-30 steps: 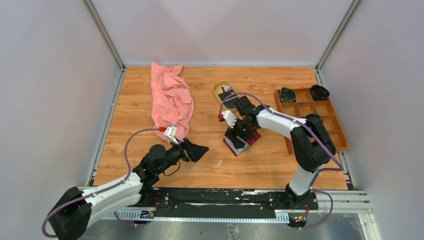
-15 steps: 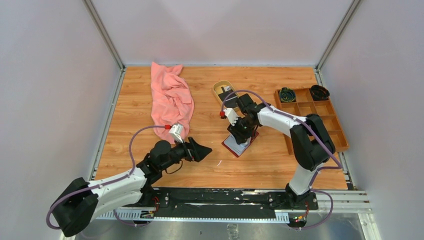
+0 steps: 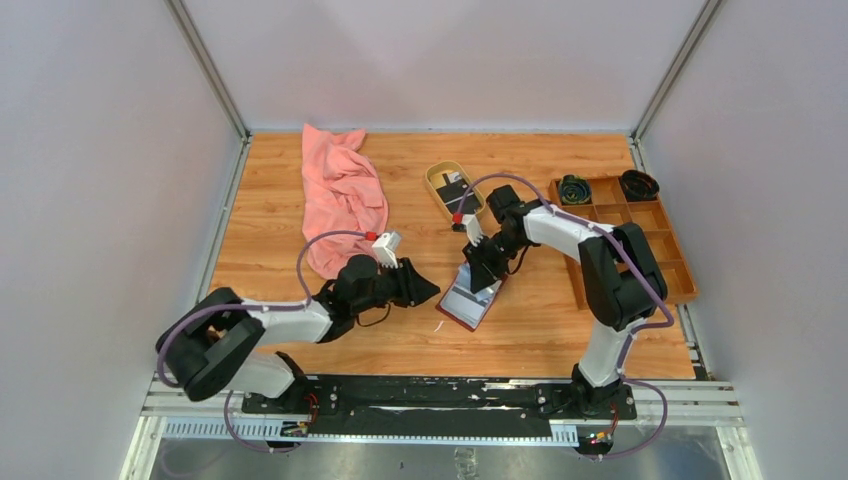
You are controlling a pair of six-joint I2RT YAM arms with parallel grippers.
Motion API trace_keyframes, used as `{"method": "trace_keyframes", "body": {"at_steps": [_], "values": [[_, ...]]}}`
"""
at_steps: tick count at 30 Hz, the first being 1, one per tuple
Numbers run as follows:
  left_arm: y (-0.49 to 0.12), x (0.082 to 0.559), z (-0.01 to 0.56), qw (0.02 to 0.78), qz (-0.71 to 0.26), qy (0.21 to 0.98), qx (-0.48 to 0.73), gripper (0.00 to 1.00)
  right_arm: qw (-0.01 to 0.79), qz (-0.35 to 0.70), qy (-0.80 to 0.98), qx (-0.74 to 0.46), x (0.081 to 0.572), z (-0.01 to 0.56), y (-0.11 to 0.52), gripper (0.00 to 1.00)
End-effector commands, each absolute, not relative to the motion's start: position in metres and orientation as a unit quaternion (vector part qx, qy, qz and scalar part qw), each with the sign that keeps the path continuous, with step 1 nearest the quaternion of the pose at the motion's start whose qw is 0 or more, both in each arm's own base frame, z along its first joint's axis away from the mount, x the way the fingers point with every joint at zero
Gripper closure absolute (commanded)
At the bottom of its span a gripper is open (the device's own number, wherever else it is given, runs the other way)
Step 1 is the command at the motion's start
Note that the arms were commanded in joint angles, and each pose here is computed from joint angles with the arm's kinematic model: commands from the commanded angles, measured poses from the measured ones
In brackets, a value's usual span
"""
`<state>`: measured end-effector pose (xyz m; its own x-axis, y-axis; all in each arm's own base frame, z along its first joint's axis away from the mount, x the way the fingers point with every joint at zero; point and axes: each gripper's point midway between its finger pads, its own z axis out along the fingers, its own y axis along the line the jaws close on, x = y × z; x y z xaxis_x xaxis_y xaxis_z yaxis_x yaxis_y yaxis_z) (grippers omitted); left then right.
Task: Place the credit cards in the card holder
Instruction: Turn over the card slot in the card holder.
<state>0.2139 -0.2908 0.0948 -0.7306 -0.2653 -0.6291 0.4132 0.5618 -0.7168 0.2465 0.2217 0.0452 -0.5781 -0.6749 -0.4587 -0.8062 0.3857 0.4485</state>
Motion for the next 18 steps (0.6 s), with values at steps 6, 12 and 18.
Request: {"method": "trace_keyframes", "body": {"at_steps": [6,12,18], "values": [[-0.338,0.228,0.103,0.349,-0.519,0.775,0.091,0.75,0.036,0.433,0.811,-0.391,0.22,0.052,0.238,0.77],[-0.349,0.231,0.084,0.326,-0.521,0.784,0.09,0.78,0.041,0.438,0.811,-0.385,0.223,0.055,0.236,0.65],[-0.356,0.233,0.069,0.312,-0.515,0.793,0.09,0.78,0.044,0.436,0.811,-0.388,0.224,0.057,0.234,0.58]]}}
